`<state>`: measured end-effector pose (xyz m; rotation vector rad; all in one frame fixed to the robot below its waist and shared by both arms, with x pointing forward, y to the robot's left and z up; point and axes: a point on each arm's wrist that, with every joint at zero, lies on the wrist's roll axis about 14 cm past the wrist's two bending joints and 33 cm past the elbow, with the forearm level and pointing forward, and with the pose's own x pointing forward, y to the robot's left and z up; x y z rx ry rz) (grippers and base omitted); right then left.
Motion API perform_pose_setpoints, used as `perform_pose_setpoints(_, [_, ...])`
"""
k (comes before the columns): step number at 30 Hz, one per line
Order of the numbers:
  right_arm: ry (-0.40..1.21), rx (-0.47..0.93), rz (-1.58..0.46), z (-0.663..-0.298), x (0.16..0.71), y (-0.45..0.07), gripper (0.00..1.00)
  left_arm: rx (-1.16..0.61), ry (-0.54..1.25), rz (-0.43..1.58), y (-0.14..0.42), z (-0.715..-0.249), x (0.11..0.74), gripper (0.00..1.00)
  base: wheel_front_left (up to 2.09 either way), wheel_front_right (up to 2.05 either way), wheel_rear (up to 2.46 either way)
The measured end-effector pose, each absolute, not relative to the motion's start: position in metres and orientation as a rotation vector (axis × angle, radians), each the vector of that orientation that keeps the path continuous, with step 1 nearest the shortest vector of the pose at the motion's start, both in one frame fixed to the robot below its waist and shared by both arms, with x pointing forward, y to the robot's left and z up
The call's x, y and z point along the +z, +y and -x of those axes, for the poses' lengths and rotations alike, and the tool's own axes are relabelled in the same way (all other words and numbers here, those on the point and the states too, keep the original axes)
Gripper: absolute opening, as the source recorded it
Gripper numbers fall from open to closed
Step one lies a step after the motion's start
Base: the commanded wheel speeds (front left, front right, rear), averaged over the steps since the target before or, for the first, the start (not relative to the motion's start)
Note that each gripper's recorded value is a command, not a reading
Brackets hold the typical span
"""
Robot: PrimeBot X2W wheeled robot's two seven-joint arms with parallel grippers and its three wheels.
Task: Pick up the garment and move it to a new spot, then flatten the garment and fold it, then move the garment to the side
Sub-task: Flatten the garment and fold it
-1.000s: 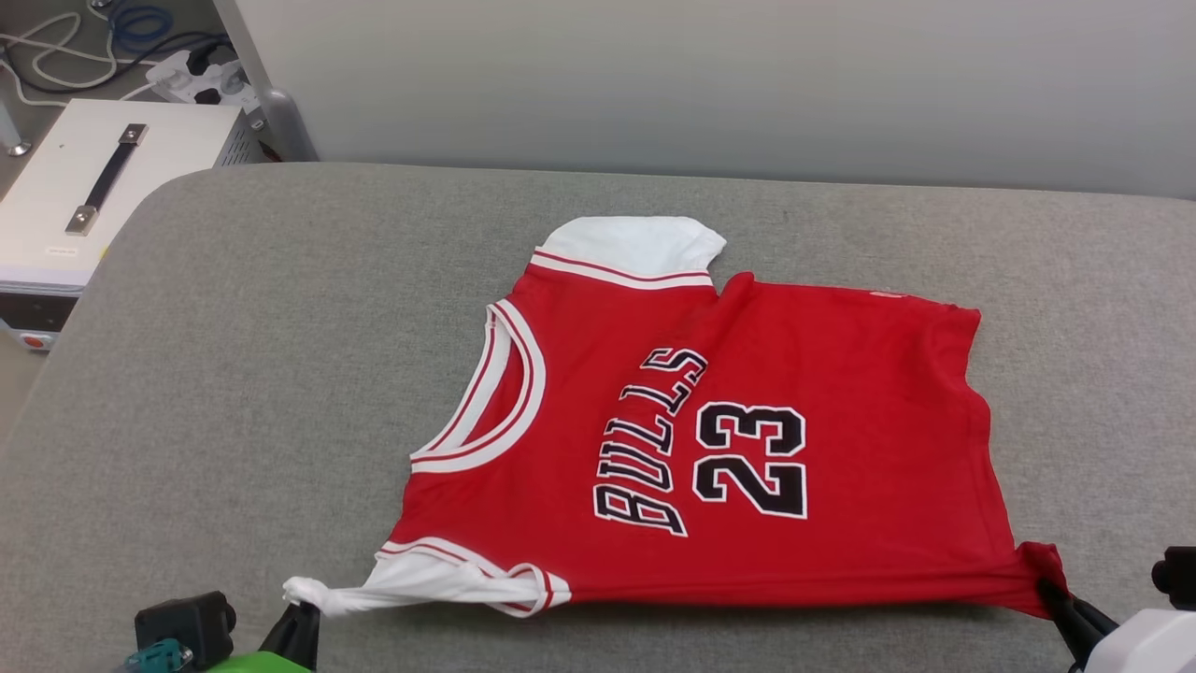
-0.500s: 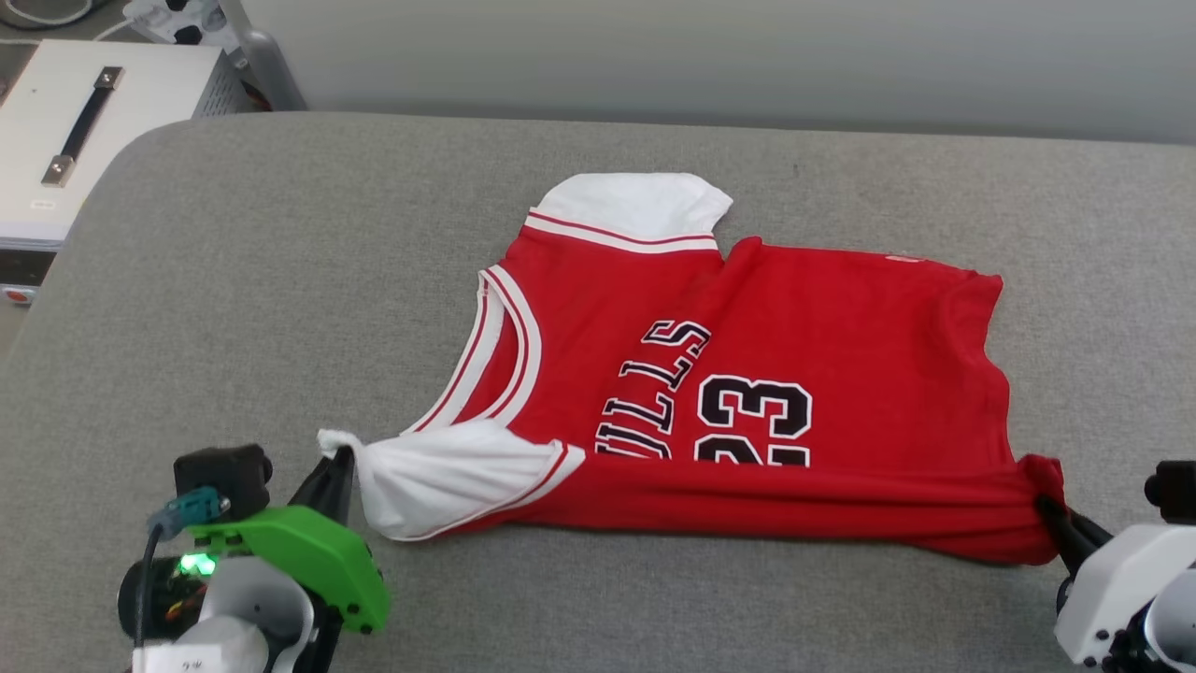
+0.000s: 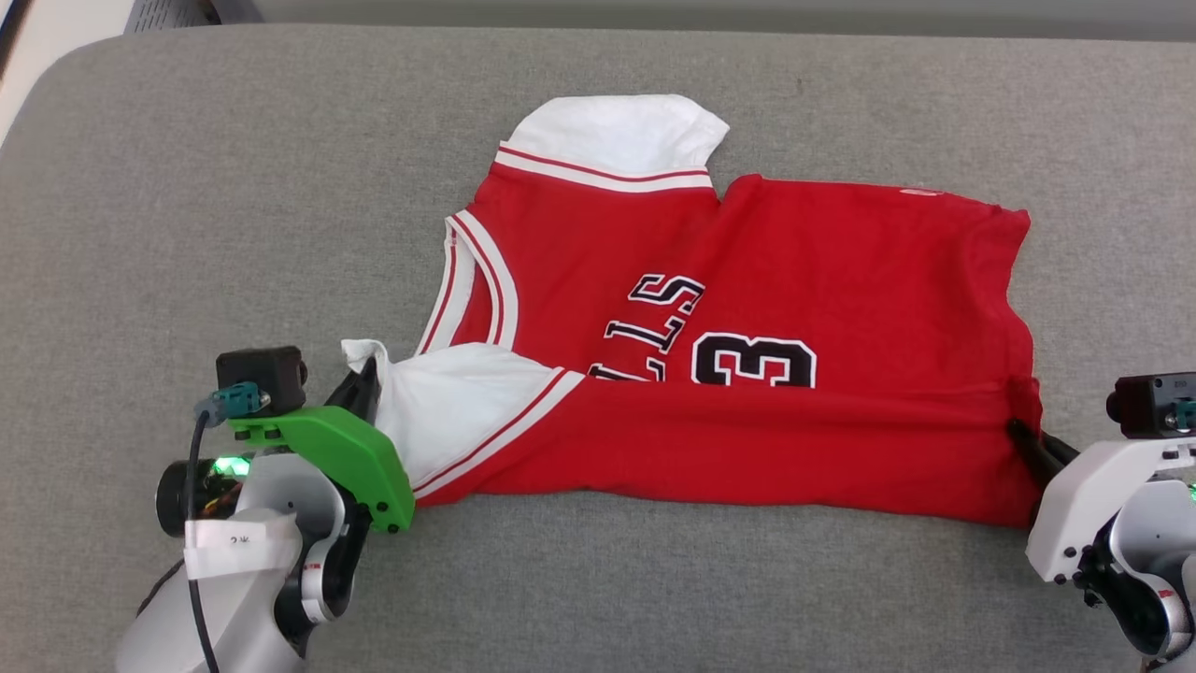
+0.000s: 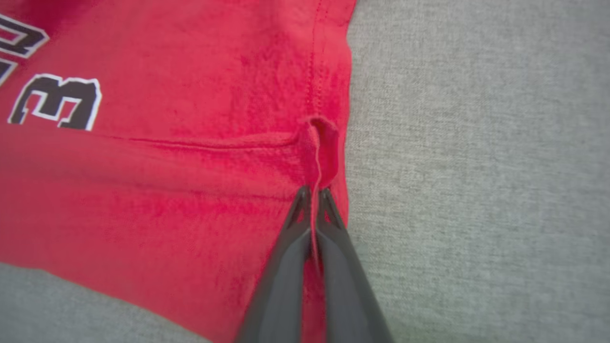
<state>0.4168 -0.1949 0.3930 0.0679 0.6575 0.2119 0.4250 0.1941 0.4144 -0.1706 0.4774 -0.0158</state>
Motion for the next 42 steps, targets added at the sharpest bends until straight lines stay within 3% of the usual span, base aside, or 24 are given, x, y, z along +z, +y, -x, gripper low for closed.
perform_pose_setpoints(8, [0.689,0.23,-0.052,-0.419,0.373,-0.191,0.0,-0.028,0.618,0.195,0.186,-0.419,0.376,0.0,0.0,0.0,0.0])
perform_pose_setpoints(9, [0.693,0.233,-0.051,-0.418,0.371,-0.191,0.05,-0.031,0.623,0.2,0.185,-0.419,0.375,0.0,0.0,0.0,0.0])
perform_pose_setpoints(10, [0.691,0.234,-0.056,-0.418,0.371,-0.19,0.27,-0.034,0.628,0.202,0.185,-0.418,0.375,0.0,0.0,0.0,0.0])
perform_pose_setpoints(11, [0.686,0.237,-0.054,-0.418,0.372,-0.19,0.45,-0.03,0.629,0.205,0.185,-0.418,0.375,0.25,0.0,0.0,0.0])
perform_pose_setpoints(12, [0.668,0.237,-0.049,-0.419,0.374,-0.19,0.86,-0.024,0.626,0.205,0.187,-0.418,0.376,0.51,0.0,0.0,0.0])
perform_pose_setpoints(13, [0.655,0.231,-0.052,-0.42,0.376,-0.191,1.0,-0.022,0.625,0.204,0.188,-0.417,0.377,1.0,0.0,0.0,0.0])
perform_pose_setpoints(31, [0.185,0.147,-0.14,-0.431,0.469,-0.189,1.0,0.115,0.324,0.194,0.238,-0.422,0.458,1.0,0.0,0.0,0.0])
perform_pose_setpoints(37, [0.111,0.126,-0.148,-0.42,0.489,-0.188,1.0,0.02,0.373,0.222,0.228,-0.418,0.48,1.0,0.0,0.0,0.0])
perform_pose_setpoints(42, [0.101,0.112,-0.144,-0.414,0.494,-0.188,1.0,-0.107,0.524,0.234,0.205,-0.409,0.475,1.0,0.0,0.0,0.0])
